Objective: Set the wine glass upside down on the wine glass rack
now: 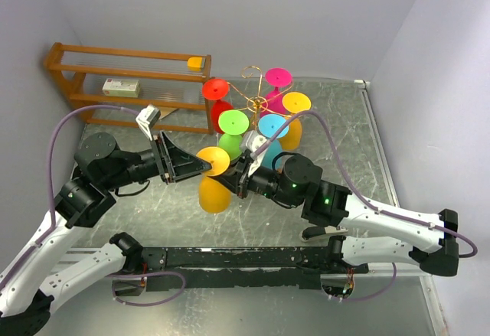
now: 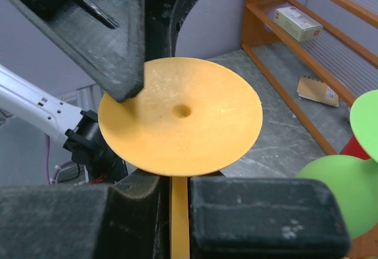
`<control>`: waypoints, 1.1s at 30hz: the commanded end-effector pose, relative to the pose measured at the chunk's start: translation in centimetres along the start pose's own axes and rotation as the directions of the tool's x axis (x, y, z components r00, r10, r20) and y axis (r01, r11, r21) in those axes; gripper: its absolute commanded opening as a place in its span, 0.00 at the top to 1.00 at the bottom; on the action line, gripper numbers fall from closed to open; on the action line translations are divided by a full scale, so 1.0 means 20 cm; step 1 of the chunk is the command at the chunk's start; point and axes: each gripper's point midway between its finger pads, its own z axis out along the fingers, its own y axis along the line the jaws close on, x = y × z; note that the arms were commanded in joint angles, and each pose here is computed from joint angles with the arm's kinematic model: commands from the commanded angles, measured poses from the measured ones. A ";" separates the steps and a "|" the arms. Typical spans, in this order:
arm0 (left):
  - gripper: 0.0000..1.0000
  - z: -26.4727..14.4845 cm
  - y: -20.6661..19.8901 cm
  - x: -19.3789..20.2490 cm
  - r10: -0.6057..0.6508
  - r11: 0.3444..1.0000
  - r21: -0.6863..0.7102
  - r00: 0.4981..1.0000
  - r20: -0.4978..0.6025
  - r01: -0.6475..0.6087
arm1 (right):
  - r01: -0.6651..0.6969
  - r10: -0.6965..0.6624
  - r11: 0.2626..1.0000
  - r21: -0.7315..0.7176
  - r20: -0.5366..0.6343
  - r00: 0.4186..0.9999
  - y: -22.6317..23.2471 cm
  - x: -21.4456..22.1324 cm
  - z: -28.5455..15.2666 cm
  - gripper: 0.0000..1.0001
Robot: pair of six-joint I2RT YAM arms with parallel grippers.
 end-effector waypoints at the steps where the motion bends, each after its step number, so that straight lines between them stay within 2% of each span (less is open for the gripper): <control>1: 0.55 -0.02 0.05 -0.01 -0.020 0.998 -0.056 0.999 0.028 0.022 | 0.047 -0.045 0.998 -0.051 0.047 0.998 0.06 -0.10 -0.01 1.00; 7: 0.61 -0.02 0.10 -0.03 -0.041 0.996 -0.080 0.996 0.077 0.047 | 0.078 -0.075 0.993 -0.084 0.047 0.996 0.09 -0.08 -0.02 1.00; 9: 0.69 -0.03 0.11 -0.03 -0.048 0.995 -0.080 0.995 0.090 0.055 | 0.084 -0.080 0.992 -0.094 0.048 0.996 0.09 -0.08 -0.02 1.00; 12: 0.91 -0.03 0.10 -0.04 -0.051 0.995 -0.076 0.993 0.107 0.060 | 0.070 -0.066 0.993 -0.090 0.041 0.997 0.10 -0.07 -0.01 1.00; 15: 0.93 -0.05 0.09 -0.06 -0.044 0.995 -0.088 0.990 0.131 0.056 | 0.039 -0.037 0.996 -0.075 0.025 0.999 0.09 -0.06 -0.01 0.99; 21: 0.93 -0.14 0.10 -0.16 0.007 0.982 -0.186 0.966 0.258 0.042 | -0.016 0.021 0.998 -0.061 0.079 0.997 0.08 -0.11 -0.08 0.51; 23: 0.93 -0.19 0.09 -0.21 0.041 0.974 -0.223 0.948 0.317 0.033 | -0.032 0.039 0.997 -0.070 0.110 0.993 0.08 -0.14 -0.13 0.42; 27: 0.93 -0.30 0.04 -0.32 0.129 0.957 -0.290 0.898 0.420 -0.002 | -0.062 0.076 0.995 -0.084 0.174 0.982 0.09 -0.21 -0.23 0.36; 33: 0.93 -0.35 -0.10 -0.47 0.284 0.932 -0.341 0.830 0.479 -0.122 | -0.110 0.125 0.991 -0.074 0.233 0.965 0.07 -0.30 -0.33 0.35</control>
